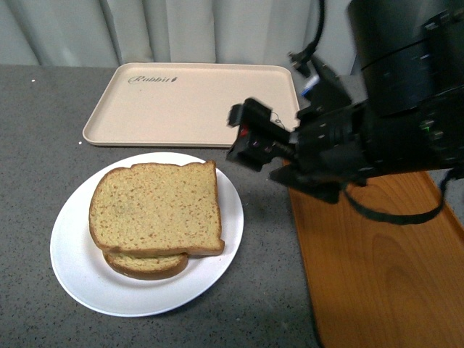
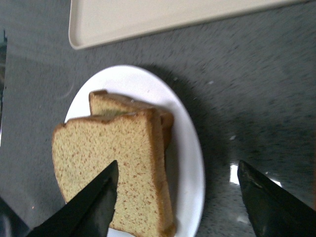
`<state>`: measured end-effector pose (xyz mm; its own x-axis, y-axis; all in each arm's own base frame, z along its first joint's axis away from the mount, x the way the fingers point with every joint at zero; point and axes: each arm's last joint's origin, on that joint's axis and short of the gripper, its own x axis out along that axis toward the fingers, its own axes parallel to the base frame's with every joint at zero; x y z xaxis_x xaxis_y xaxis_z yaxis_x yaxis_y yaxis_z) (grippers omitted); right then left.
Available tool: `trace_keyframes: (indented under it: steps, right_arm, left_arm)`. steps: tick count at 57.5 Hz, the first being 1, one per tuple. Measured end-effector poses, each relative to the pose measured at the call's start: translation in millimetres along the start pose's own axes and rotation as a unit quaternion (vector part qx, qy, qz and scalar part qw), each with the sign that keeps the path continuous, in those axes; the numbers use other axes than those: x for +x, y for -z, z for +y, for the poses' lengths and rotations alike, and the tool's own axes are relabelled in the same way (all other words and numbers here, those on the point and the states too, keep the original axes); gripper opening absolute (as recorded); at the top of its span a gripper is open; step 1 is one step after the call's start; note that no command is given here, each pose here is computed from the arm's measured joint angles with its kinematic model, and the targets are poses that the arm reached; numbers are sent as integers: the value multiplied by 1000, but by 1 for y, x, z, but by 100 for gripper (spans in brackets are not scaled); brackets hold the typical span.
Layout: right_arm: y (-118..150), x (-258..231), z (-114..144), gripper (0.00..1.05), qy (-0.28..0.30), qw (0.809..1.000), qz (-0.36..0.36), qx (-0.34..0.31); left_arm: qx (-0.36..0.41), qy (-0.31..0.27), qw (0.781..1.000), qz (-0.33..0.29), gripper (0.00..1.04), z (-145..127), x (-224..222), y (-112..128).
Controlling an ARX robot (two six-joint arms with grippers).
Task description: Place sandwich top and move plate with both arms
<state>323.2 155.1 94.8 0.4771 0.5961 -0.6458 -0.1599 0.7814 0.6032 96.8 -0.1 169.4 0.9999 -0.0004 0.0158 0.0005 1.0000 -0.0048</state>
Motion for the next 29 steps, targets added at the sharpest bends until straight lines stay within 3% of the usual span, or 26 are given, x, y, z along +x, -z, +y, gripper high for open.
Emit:
trace_keyframes:
  steps: [7,15,20,24,29]
  right_arm:
    - [-8,-43,-12,97,80,992,-91,-18]
    - [-3,-84,-27,96,182,966,-179,-49]
    - [5,-109,-32,96,244,932,-253,-87]
    - [17,-119,-40,84,245,890,-348,-161]
    - [32,-131,-46,69,232,861,-404,-206]
  left_arm:
    - [0,0,1000,0,98,0,0,0]
    - [0,0,1000,0,98,0,0,0]
    - [0,0,1000,0,98,0,0,0]
    - [0,0,1000,0,98,0,0,0]
    - [0,0,1000,-1,98,0,0,0]
